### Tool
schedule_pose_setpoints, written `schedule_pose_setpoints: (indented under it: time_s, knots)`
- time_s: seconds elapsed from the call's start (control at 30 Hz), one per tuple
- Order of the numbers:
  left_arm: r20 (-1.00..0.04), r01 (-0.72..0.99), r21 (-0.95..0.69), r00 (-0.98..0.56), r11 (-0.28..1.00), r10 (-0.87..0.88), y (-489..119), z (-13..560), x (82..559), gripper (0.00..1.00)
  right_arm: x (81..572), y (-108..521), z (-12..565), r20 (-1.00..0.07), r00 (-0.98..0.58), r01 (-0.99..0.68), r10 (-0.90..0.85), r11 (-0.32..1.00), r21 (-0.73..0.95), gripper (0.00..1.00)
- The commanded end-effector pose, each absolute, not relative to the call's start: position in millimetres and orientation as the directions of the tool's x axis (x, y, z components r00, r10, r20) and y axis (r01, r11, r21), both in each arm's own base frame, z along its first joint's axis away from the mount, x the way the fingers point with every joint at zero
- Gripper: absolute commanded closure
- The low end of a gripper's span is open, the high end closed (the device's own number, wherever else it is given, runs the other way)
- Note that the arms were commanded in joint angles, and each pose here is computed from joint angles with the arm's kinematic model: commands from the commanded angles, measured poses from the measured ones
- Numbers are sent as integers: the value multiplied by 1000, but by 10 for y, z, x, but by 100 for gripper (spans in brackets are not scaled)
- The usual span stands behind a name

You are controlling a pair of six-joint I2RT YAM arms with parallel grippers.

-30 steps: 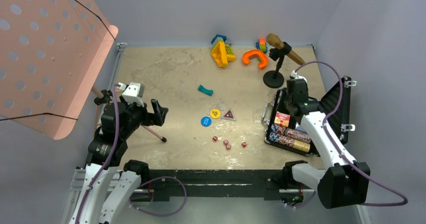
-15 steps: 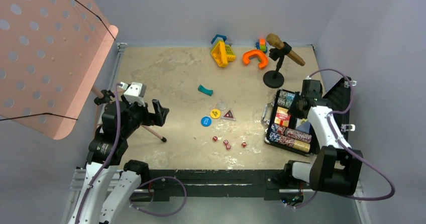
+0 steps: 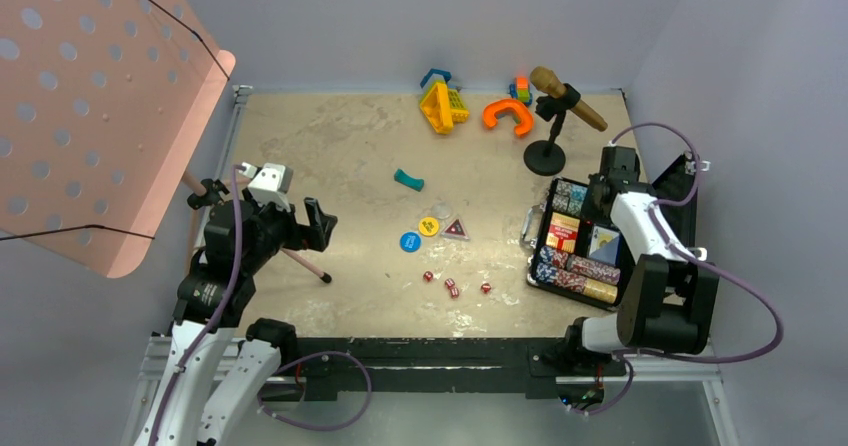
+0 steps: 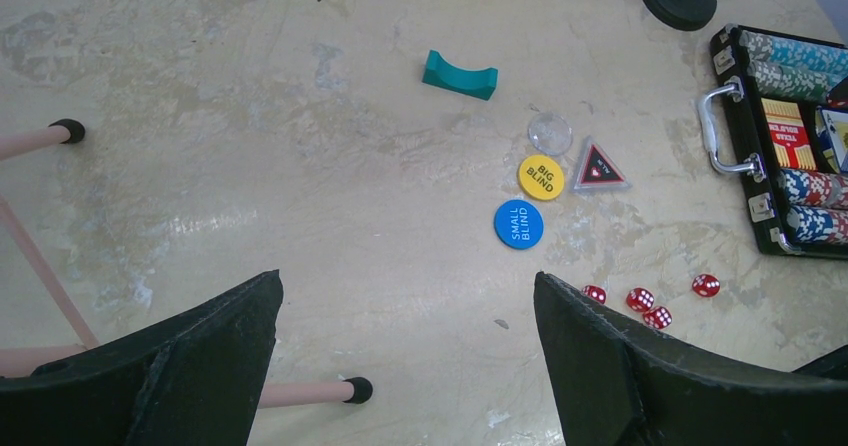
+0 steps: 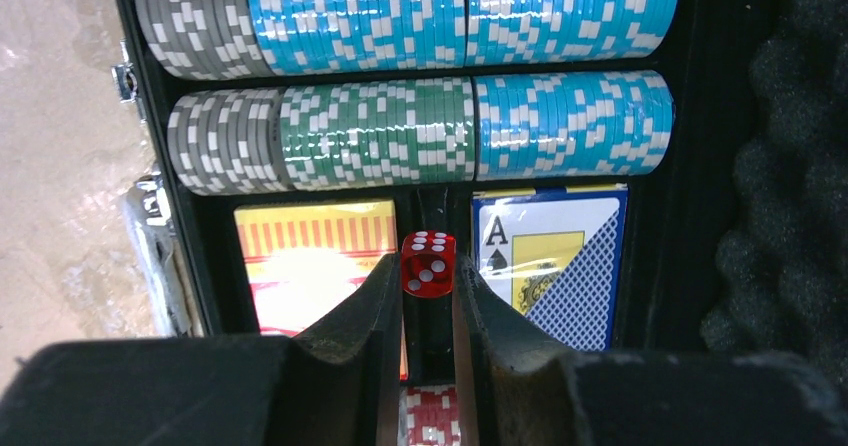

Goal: Pack up texas hold em set

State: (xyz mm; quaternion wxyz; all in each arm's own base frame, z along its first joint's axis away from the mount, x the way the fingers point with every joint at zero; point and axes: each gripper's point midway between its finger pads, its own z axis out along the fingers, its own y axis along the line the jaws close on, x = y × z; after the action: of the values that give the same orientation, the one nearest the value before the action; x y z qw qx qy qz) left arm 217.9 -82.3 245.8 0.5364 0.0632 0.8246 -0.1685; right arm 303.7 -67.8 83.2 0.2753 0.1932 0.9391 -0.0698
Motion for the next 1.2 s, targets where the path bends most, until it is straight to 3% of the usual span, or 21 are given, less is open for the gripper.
schedule_pose_setpoints:
  time_s: [0.0,1.17]
  knots:
    - [-925,311,-181,-375,933,-54,-839,2544,2228,1,3236,-792,934,-594,-757,381,273,922,-63,100]
    - [-927,309,-173,-373,935,-48,-830,2531,2233,1,3181,-745,574,-513,-792,395,332,918,-15,100]
